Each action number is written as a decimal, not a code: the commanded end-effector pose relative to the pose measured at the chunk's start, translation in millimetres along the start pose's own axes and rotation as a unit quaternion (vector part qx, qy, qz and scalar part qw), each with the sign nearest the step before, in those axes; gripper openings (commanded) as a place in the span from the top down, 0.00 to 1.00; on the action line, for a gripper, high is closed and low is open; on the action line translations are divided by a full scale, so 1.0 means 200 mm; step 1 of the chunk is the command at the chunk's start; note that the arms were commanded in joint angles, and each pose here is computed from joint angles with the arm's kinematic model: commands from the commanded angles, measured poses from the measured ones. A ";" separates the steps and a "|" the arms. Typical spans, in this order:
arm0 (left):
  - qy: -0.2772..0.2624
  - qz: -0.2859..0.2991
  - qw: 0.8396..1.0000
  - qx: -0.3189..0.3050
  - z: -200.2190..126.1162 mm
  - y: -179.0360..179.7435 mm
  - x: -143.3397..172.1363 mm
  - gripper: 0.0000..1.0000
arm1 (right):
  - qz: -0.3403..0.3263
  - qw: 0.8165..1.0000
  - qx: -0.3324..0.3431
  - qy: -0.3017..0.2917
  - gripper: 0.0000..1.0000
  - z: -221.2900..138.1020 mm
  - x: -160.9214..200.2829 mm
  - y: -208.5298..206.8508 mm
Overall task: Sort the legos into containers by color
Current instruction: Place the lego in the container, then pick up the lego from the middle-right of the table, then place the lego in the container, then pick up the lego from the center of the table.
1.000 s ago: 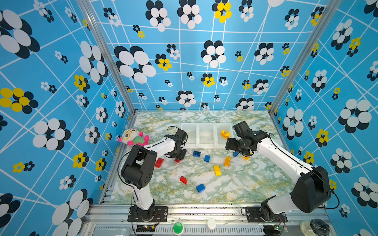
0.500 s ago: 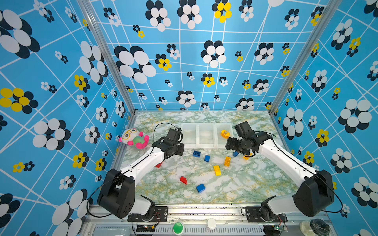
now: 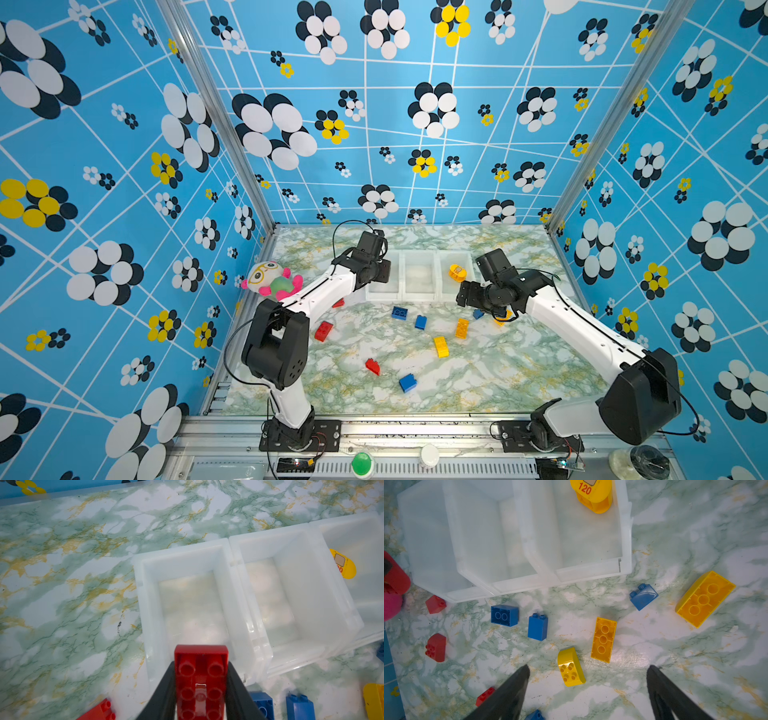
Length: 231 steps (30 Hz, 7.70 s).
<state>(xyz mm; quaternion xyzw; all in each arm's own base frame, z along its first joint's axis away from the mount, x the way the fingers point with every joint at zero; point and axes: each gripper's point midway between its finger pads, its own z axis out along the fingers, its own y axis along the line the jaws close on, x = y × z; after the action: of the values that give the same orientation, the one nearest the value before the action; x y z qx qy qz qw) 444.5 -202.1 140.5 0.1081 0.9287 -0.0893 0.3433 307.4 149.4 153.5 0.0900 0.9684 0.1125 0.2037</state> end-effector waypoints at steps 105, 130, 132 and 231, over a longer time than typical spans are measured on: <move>0.000 -0.113 0.988 0.104 -0.43 -0.06 0.50 0.06 | 0.031 0.998 0.035 -0.029 0.84 0.15 -0.23 0.18; 0.009 -0.141 0.985 0.094 -0.46 0.05 0.59 0.03 | -0.076 0.995 0.035 0.046 0.80 0.66 -0.34 0.63; 0.008 -0.142 0.985 0.093 -0.46 0.05 0.59 0.02 | -0.076 0.995 0.037 0.049 0.79 0.69 -0.34 0.63; 0.005 -0.152 0.982 0.110 -0.48 0.03 0.56 0.01 | -0.035 0.990 0.129 0.034 0.70 0.32 0.03 -0.07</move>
<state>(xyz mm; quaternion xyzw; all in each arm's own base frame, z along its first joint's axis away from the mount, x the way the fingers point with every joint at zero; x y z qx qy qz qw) 307.6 -159.6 140.2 0.0077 0.9197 -0.2384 0.3118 314.7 156.0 60.0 0.0921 0.9877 -0.0022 0.1261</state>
